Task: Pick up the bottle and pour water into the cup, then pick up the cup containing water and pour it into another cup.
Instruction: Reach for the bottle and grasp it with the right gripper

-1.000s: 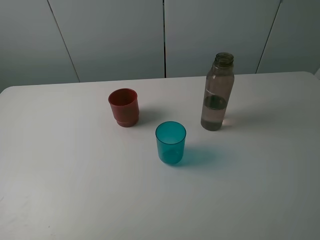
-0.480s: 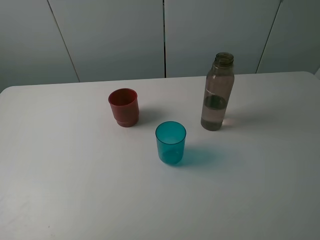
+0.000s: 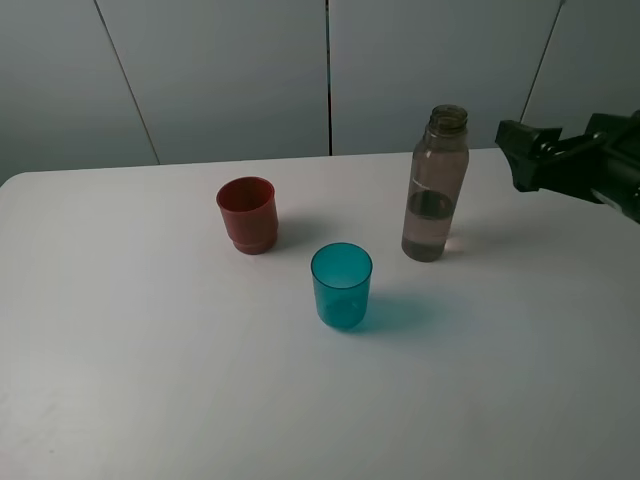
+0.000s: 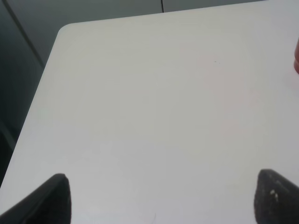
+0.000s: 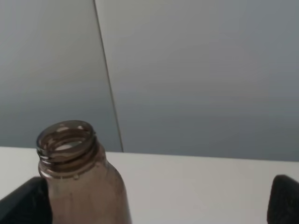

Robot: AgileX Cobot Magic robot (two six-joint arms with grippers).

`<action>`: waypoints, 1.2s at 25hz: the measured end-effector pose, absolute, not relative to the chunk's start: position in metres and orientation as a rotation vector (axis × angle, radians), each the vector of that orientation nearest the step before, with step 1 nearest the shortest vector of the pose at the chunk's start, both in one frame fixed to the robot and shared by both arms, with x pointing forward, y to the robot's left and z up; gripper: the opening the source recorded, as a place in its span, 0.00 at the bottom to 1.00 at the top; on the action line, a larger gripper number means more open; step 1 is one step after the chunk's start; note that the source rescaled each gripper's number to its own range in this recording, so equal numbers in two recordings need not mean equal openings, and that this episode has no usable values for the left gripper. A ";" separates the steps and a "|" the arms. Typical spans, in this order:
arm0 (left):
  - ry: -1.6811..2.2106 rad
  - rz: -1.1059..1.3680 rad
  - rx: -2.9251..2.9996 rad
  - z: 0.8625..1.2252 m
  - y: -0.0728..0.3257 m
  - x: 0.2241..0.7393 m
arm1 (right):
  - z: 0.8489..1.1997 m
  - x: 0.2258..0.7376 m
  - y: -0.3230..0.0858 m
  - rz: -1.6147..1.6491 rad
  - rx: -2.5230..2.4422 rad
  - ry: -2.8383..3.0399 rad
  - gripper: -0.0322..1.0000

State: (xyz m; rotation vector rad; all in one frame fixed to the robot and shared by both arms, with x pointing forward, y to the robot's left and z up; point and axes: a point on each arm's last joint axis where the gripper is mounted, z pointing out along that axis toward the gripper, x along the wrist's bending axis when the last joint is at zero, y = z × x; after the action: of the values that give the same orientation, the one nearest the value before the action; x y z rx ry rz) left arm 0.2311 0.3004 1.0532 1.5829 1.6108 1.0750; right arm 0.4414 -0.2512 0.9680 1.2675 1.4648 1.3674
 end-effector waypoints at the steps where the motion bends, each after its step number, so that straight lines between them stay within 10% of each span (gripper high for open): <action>1: 1.611 1.075 1.583 1.053 0.300 0.231 | 0.963 0.442 -0.249 1.399 1.256 1.460 1.00; 11: 1.611 1.075 1.583 1.053 0.300 0.231 | 0.893 0.460 -0.232 1.409 1.296 1.693 1.00; 30: 1.611 1.075 1.583 1.053 0.300 0.231 | 0.862 0.543 -0.209 1.455 1.176 1.697 1.00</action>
State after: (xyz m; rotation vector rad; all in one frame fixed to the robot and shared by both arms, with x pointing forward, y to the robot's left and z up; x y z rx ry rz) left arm 0.2311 0.3004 1.0532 1.5829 1.6108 1.0750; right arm 0.5430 -0.2091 0.8624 1.1759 1.6975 1.4555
